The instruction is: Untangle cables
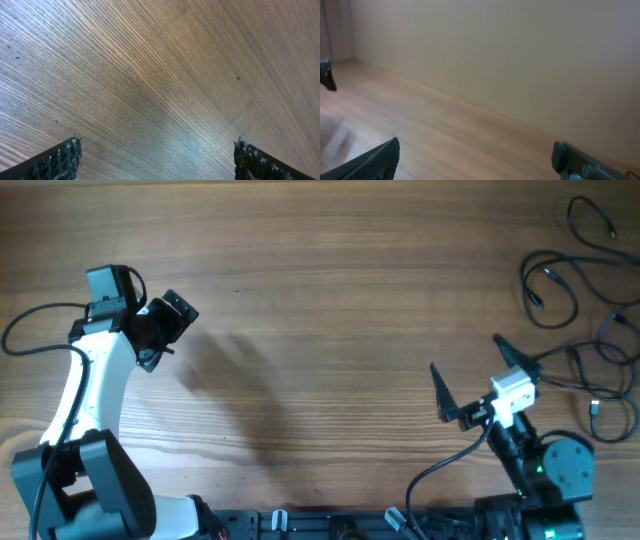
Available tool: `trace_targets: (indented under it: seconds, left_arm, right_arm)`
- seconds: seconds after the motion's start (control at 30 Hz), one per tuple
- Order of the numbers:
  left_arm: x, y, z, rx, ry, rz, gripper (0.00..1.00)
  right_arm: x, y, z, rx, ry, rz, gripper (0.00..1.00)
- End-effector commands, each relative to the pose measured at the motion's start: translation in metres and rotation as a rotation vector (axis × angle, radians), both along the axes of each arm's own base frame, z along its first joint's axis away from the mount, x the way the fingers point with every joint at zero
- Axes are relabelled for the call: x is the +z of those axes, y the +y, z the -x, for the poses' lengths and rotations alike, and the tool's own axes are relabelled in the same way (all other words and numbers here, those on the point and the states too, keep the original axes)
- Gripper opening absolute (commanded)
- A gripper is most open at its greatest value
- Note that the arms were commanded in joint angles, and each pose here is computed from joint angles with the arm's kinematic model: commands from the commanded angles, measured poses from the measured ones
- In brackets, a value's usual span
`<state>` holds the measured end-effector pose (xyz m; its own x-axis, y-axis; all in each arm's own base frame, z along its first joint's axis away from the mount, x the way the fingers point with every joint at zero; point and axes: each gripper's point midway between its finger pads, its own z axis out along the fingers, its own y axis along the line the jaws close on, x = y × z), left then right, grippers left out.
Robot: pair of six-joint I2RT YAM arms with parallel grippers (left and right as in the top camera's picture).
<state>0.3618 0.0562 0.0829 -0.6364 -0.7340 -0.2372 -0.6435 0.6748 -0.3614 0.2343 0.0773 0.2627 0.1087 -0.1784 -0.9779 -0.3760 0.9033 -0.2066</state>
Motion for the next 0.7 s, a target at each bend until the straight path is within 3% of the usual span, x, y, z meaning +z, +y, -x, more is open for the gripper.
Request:
trace_targets:
  seconds: [0.0, 0.3, 0.43, 0.67]
  left_arm:
    - [0.002, 0.003, 0.000, -0.006, -0.007, -0.018, 1.00]
    - [0.002, 0.003, 0.000, -0.005, -0.007, -0.018, 1.00]
    - [0.002, 0.003, 0.000, -0.005, -0.007, -0.018, 1.00]
    - [0.002, 0.003, 0.000, -0.005, -0.007, -0.018, 1.00]
  right_arm:
    - [-0.013, -0.002, 0.004, -0.010, -0.049, 0.003, 1.00]
    - [-0.061, -0.001, 0.003, -0.003, -0.084, -0.002, 1.00]
    - [-0.084, 0.002, 0.003, 0.014, 0.014, 0.005, 1.00]
    - [-0.084, 0.002, 0.002, 0.015, 0.046, -0.061, 1.00]
